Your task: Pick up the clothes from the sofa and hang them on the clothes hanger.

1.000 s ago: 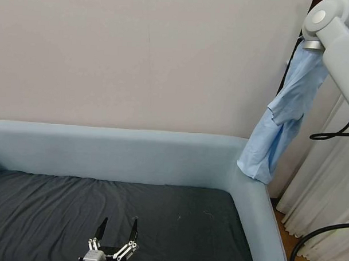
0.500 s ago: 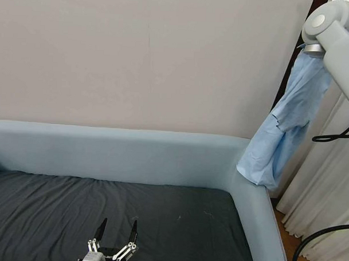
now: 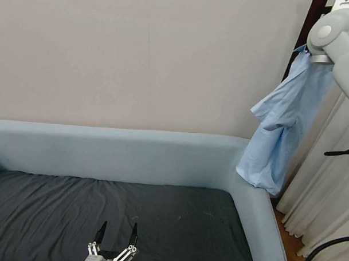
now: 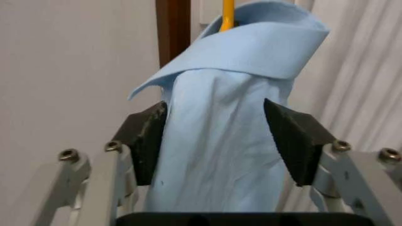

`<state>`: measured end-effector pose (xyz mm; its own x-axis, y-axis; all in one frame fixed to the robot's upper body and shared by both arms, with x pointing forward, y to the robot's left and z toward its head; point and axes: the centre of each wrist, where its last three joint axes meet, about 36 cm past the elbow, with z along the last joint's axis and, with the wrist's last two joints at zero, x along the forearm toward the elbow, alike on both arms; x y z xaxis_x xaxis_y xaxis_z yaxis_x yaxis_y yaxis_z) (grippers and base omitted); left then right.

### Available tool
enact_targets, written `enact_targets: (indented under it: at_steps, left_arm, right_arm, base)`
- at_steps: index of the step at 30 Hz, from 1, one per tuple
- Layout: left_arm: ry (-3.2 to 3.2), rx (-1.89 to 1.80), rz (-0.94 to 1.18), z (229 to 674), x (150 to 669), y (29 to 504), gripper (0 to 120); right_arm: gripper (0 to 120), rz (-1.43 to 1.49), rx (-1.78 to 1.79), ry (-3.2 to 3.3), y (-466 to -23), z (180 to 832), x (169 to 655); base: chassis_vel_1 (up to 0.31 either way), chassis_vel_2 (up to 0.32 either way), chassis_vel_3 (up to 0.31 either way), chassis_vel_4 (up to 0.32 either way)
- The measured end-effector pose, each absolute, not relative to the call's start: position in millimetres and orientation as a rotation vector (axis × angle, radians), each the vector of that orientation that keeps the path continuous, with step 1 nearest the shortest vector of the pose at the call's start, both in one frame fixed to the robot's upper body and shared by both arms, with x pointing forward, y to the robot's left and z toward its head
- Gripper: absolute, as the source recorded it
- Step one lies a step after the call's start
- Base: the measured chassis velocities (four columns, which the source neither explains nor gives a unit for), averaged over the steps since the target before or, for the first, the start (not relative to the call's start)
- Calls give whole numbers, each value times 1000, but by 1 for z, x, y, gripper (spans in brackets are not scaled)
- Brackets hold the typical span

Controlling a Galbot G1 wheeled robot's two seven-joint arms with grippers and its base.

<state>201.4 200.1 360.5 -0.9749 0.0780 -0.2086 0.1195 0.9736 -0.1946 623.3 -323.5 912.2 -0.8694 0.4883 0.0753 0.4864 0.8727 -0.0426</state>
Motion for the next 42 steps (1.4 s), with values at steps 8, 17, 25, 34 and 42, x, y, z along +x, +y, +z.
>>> enact_targets:
  at_steps: [8, 17, 25, 34, 42]
  left_arm:
    - [2930, 144, -290, 358, 206, 199, 100]
    - [2947, 144, -280, 350, 207, 193, 100]
    - [2941, 90, -278, 346, 205, 193, 100]
    - [2934, 47, -237, 344, 202, 197, 100]
    - [2924, 6, -210, 348, 206, 213, 100]
  right_arm:
    - [90, 121, -439, -3161, -325, 874, 555]
    - [100, 273, -25, -3327, -353, 784, 468]
    - [100, 330, 218, -3298, -335, 717, 429]
    - [100, 222, 184, -3241, -342, 558, 361]
    - [100, 216, 40, -3187, -338, 480, 281]
  base:
    - [0, 0, 0, 0]
    - [0, 0, 0, 0]
    - [0, 0, 0, 0]
    - [0, 0, 0, 0]
    - [0, 0, 0, 0]
